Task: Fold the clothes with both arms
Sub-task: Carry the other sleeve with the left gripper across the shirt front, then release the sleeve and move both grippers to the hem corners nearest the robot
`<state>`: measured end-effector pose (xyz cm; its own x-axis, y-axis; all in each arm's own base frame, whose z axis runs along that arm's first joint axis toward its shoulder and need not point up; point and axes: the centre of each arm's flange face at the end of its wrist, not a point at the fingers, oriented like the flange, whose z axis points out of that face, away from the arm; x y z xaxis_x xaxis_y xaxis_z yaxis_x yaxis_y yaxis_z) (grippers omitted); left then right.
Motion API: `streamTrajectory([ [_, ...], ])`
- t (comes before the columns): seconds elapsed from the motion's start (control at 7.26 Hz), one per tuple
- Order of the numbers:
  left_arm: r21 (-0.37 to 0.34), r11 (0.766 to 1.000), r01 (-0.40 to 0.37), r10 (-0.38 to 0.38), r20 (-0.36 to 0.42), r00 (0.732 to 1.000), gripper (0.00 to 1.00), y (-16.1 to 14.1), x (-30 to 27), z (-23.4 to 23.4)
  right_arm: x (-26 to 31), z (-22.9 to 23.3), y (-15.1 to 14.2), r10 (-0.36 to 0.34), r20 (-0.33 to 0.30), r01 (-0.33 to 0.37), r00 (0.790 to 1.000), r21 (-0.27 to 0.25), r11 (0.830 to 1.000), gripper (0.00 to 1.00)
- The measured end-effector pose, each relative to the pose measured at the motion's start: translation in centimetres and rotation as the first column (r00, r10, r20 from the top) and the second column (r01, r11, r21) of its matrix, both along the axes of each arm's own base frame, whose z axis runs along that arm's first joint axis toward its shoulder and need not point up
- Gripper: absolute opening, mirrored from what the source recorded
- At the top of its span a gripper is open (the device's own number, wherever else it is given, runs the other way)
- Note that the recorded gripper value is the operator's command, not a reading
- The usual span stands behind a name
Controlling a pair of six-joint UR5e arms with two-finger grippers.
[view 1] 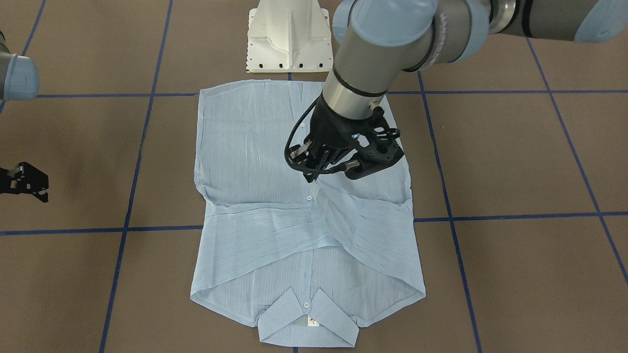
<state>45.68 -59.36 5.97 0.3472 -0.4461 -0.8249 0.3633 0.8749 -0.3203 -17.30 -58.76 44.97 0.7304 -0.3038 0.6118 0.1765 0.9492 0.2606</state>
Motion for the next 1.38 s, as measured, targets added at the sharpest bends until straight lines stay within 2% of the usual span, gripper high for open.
streamTrajectory([
  [0.14,-0.016,1.0,0.024,-0.025,-0.012,1.0,0.0,-0.9,4.8,0.3,0.0,0.3,-0.1,0.0,-0.002,0.0,1.0,-0.005,1.0,1.0],
  [0.28,-0.026,0.999,0.031,-0.032,-0.01,0.999,0.66,-0.4,9.3,0.9,-0.1,0.5,-0.1,0.0,-0.004,0.0,1.0,-0.01,1.0,1.0],
  [0.41,-0.031,0.999,0.045,-0.045,-0.005,0.999,1.0,1.3,13.4,1.8,-0.2,0.4,-0.3,0.002,-0.003,-0.002,1.0,-0.011,1.0,1.0],
  [0.69,-0.018,0.998,0.06,-0.061,-0.041,0.997,1.0,4.4,17.9,2.3,-0.4,-0.2,-0.5,0.005,0.003,-0.005,1.0,-0.009,1.0,1.0],
  [0.96,0.028,0.999,0.045,-0.043,-0.08,0.996,0.99,5.4,18.3,2.4,-0.7,-0.4,-0.2,-0.005,0.036,0.006,0.999,-0.028,1.0,1.0],
  [1.24,0.073,0.997,0.009,-0.006,-0.033,0.999,0.99,6.5,16.7,5.2,-2.0,-1.2,0.9,0.027,0.089,-0.019,0.996,-0.084,0.996,1.0],
  [1.38,0.107,0.994,-0.027,0.026,0.01,1.0,0.99,7.8,14.8,6.8,-4.1,-1.9,2.1,0.056,0.106,-0.046,0.993,-0.092,0.995,1.0],
])
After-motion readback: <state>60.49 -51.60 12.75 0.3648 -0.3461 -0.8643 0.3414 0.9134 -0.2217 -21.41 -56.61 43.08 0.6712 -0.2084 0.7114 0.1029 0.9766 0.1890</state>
